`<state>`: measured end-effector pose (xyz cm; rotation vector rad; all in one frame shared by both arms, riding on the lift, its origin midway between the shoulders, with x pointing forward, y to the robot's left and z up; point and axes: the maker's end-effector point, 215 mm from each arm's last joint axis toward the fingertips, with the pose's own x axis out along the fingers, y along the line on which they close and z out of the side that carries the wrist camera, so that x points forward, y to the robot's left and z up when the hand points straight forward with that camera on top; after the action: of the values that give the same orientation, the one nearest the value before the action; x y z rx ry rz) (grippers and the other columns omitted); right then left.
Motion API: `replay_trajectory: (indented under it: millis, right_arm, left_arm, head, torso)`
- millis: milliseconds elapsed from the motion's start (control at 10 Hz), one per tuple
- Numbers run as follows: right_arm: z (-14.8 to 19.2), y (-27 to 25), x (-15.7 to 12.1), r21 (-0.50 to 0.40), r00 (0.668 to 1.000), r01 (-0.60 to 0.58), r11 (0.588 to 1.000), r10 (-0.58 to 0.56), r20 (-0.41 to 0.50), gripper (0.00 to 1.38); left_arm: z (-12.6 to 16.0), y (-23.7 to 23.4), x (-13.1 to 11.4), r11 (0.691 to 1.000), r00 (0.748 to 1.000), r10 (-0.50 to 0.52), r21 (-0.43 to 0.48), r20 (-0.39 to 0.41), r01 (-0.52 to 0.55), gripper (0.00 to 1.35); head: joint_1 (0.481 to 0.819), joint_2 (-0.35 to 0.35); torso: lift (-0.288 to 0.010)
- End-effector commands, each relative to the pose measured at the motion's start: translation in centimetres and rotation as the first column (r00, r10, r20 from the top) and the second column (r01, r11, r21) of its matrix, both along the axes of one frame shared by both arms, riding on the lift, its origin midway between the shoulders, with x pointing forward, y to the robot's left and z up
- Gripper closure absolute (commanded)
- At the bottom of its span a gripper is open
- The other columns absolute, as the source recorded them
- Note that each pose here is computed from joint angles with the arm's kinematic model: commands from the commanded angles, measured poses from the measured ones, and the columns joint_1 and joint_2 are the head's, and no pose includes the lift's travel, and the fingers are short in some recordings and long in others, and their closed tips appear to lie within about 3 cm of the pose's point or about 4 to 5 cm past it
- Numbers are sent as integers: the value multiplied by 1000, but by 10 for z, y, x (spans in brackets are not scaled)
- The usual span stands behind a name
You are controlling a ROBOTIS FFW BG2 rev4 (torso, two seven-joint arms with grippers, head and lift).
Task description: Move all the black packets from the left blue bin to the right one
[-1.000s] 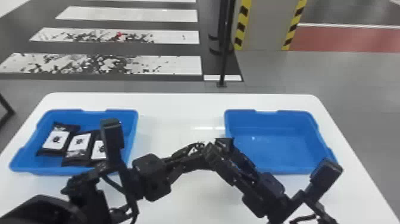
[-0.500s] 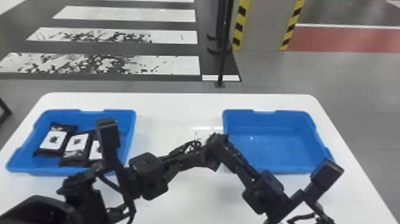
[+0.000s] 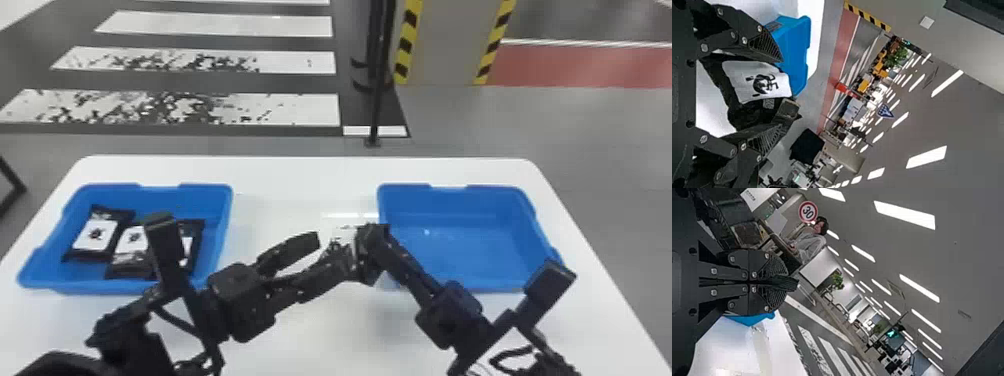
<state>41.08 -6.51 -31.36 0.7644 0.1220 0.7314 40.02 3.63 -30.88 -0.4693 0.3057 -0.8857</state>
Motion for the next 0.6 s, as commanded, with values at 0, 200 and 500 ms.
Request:
replay_trajectory:
  millis: [0, 200, 500]
  right_arm:
    - [-4, -19, 20, -36, 999, 30, 999, -30, 13, 1277]
    - [-13, -58, 53, -93, 995, 102, 990, -100, 24, 1277]
    - [-58, -142, 109, -240, 966, 251, 938, -257, 3, 1277]
  left_arm:
    - [2, 9, 1, 999, 1000, 30, -21, 6, -30, 168]
    - [8, 20, -7, 998, 998, 55, -39, 6, -55, 168]
    - [22, 43, -13, 993, 993, 112, -51, 31, -111, 168]
  head:
    - [695, -39]
    - [695, -57]
    - [695, -115]
  torso:
    - [-140]
    - [-140]
    - [-140]
